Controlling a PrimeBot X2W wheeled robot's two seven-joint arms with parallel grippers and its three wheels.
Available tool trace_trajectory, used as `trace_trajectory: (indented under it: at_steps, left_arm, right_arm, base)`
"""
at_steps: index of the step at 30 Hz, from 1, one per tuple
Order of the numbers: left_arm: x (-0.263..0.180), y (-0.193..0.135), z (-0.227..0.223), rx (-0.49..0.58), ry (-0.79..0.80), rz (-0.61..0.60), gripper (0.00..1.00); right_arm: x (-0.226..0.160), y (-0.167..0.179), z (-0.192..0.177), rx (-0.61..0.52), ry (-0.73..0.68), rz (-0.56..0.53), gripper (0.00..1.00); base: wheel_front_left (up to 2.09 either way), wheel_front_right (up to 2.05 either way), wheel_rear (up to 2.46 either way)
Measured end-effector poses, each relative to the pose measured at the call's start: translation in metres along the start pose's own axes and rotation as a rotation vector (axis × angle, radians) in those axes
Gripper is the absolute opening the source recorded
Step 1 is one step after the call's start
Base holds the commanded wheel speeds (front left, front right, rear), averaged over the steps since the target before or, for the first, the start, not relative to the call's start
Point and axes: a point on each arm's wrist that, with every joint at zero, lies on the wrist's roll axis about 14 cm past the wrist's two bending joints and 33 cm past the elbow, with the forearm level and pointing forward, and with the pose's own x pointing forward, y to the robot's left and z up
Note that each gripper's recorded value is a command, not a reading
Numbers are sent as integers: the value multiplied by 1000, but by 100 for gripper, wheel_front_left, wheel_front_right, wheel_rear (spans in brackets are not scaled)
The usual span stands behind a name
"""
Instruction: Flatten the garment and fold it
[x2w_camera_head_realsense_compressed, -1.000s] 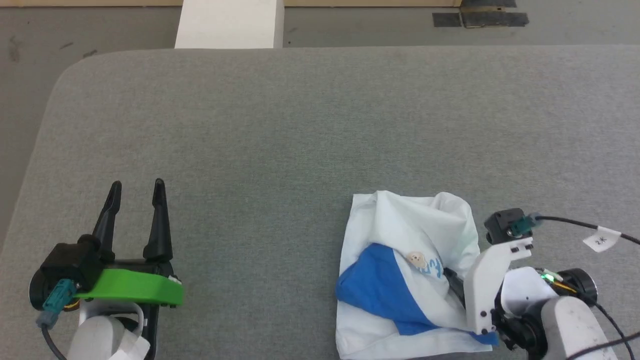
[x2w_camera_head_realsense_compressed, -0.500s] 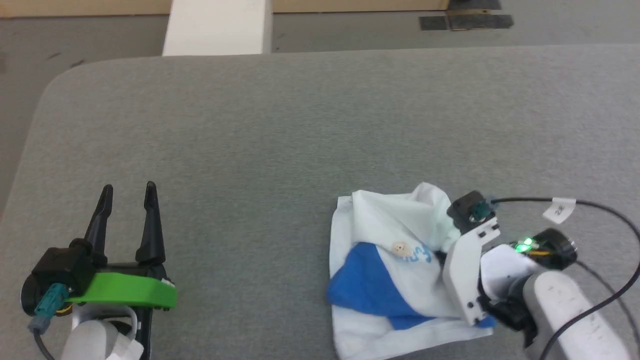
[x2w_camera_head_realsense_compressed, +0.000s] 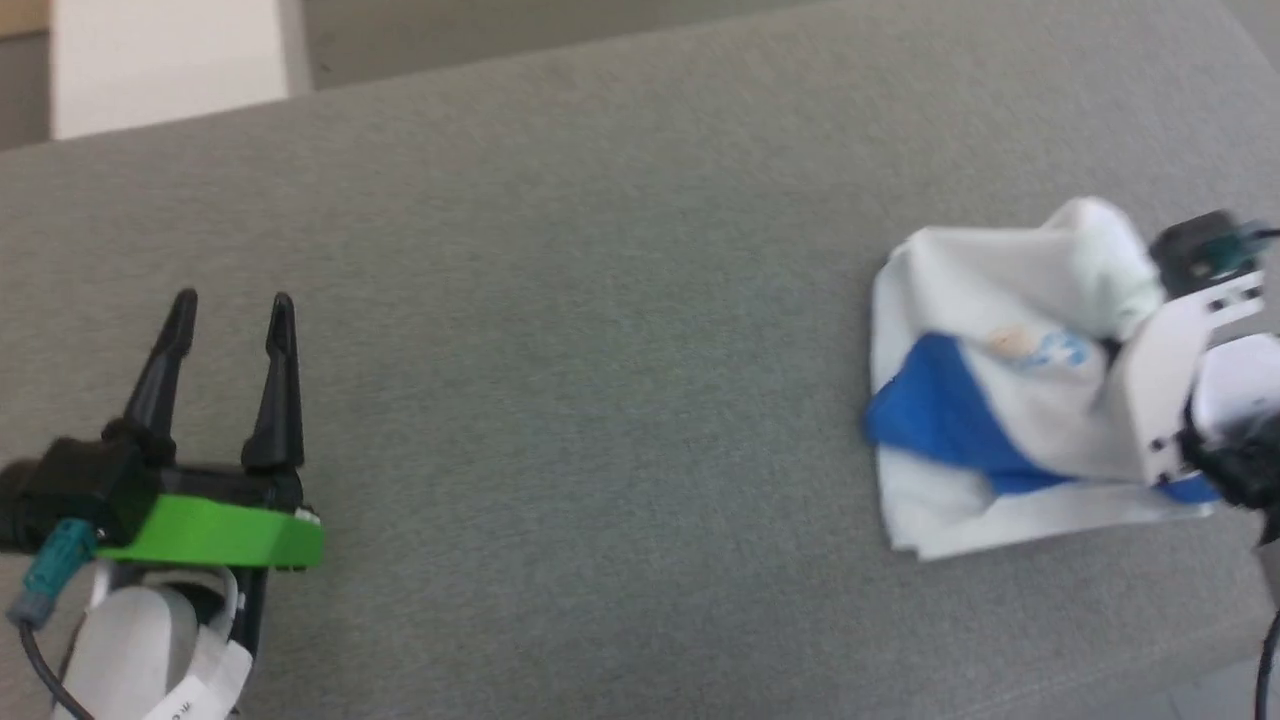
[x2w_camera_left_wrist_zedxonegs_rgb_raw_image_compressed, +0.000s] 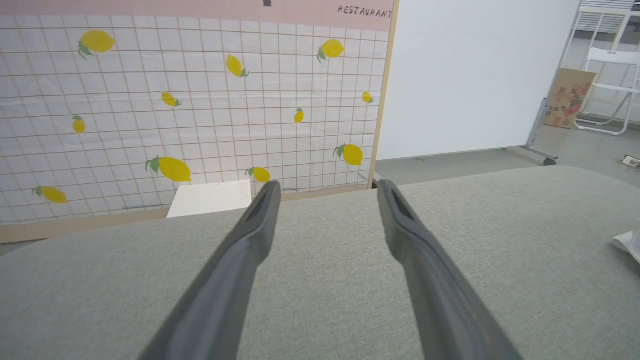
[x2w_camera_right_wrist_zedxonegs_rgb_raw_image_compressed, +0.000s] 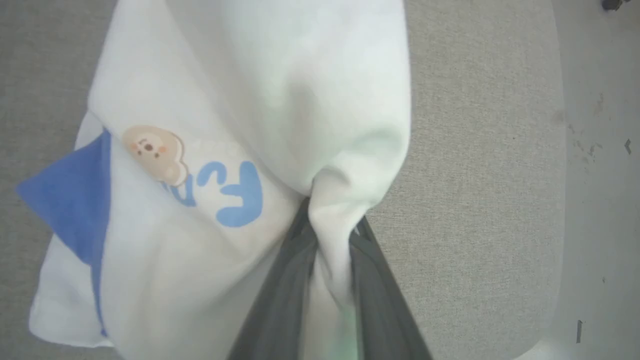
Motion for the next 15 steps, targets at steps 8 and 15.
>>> trace_trajectory:
  at_steps: [8,15]
  left_arm:
    - [32,3,-31,30,40,-69,100]
    - [29,26,-69,37,117,-36,100]
  right_arm:
    - [13,-89,-15,136,49,-263,0]
    - [27,-134,-23,150,98,-441,0]
  base:
    - [0,0,0]
    - [0,0,0]
